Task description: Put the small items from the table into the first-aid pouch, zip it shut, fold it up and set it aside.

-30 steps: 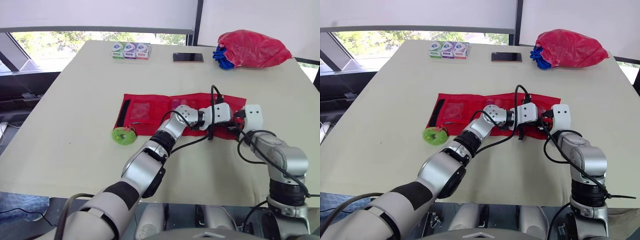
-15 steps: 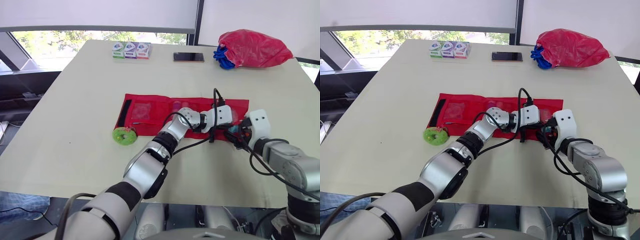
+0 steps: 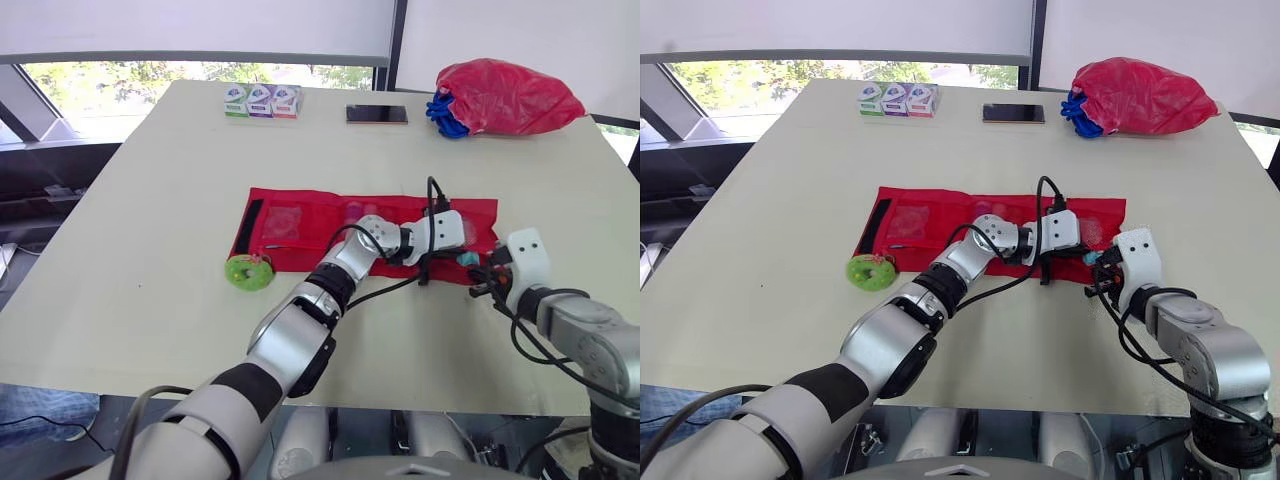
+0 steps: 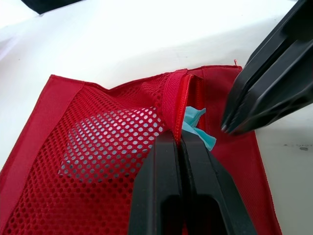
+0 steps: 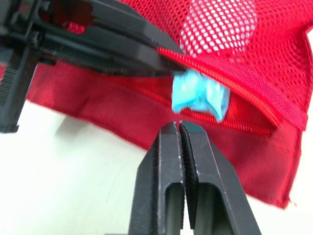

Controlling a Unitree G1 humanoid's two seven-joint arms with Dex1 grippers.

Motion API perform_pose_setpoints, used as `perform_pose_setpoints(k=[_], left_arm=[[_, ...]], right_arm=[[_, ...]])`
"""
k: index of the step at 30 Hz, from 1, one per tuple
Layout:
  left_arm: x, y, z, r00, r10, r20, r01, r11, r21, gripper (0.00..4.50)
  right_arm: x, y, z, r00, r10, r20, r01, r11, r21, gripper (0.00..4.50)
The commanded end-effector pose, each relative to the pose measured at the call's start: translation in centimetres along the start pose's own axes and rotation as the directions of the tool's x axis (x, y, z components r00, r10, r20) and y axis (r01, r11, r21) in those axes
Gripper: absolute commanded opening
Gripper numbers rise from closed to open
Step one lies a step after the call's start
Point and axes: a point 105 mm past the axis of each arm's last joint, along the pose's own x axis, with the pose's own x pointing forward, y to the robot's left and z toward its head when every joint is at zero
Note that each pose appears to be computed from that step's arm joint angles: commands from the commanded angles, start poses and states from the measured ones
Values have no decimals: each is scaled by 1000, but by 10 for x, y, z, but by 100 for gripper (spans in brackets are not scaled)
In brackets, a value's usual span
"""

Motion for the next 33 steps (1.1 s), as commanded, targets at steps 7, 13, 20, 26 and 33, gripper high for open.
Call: perform_pose_setpoints(k=[7,13,20,26,33], left_arm=[[5,-2,19,998,-30,58,28,999,35,0],[6,-3,20,998,-34,59,32,999,38,0],[7,-4,20,998,-35,60,33,999,40,0],[12,-4,30,996,-38,85,36,999,32,0],[19,-3,39,994,-27,107,31,999,-34,109]], right_arm=[[32,-12,29,986,-85,145,85,996,3,3],[32,-17,32,968,-96,234,102,995,-14,3],[1,-1,28,959,60,275,-22,990,-139,3],[-42,-11,25,933,95,347,-33,983,-181,3],[-69,-27,8,937,62,344,-43,997,-62,103]])
